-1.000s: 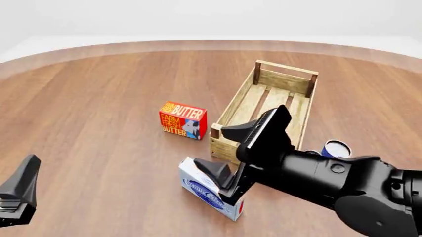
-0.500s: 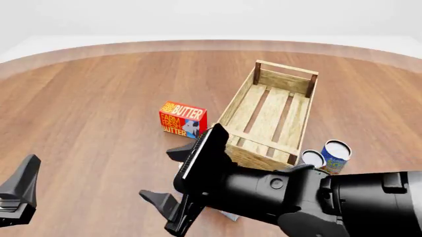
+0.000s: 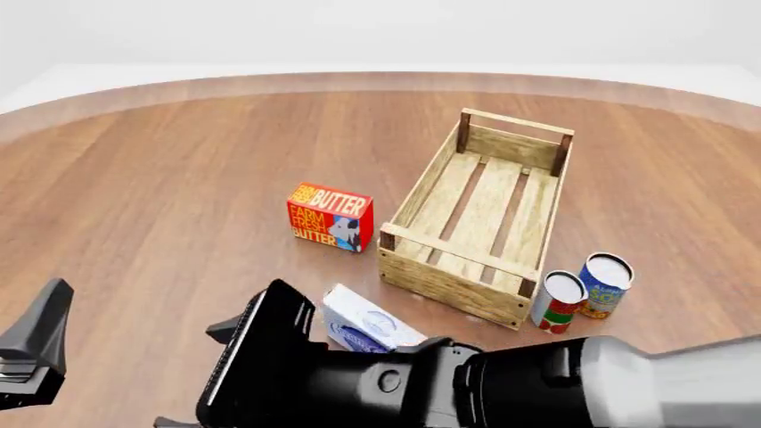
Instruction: Pick up the ketchup, and put it in the wooden tray.
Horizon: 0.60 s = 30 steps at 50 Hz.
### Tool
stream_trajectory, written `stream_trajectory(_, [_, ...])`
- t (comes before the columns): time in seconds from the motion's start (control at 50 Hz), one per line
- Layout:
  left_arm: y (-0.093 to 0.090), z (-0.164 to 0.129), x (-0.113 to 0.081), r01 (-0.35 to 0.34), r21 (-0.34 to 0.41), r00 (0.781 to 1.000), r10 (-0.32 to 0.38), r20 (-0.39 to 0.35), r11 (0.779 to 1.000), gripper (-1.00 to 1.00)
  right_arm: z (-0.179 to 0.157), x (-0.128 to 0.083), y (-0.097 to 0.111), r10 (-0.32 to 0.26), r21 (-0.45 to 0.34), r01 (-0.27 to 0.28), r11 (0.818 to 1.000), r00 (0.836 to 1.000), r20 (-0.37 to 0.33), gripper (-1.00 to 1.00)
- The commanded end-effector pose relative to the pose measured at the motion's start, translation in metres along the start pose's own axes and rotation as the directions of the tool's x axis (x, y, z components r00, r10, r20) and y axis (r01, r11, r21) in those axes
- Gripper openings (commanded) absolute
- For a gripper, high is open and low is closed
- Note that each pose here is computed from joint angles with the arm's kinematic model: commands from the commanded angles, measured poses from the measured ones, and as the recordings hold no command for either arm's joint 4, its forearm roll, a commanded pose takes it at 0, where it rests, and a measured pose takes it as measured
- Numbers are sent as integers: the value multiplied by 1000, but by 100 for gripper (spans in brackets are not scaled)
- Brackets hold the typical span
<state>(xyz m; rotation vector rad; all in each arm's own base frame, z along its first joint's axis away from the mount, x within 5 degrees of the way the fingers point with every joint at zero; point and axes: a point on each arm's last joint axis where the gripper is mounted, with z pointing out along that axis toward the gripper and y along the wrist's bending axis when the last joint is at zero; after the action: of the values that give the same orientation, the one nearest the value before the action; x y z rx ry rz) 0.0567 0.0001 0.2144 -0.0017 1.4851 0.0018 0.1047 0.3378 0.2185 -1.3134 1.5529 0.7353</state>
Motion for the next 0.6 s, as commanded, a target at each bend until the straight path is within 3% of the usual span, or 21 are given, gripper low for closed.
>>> stream_trajectory(0.02, [0, 0, 0, 0, 0, 1000, 0, 0, 1000, 100, 28, -2, 27, -41, -69, 40, 997, 999, -9, 100])
stream_trajectory(0.6, [0, 0, 0, 0, 0, 1000, 0, 0, 1000, 100, 56, 0, 55, -60, -127, 58, 990, 998, -8, 100])
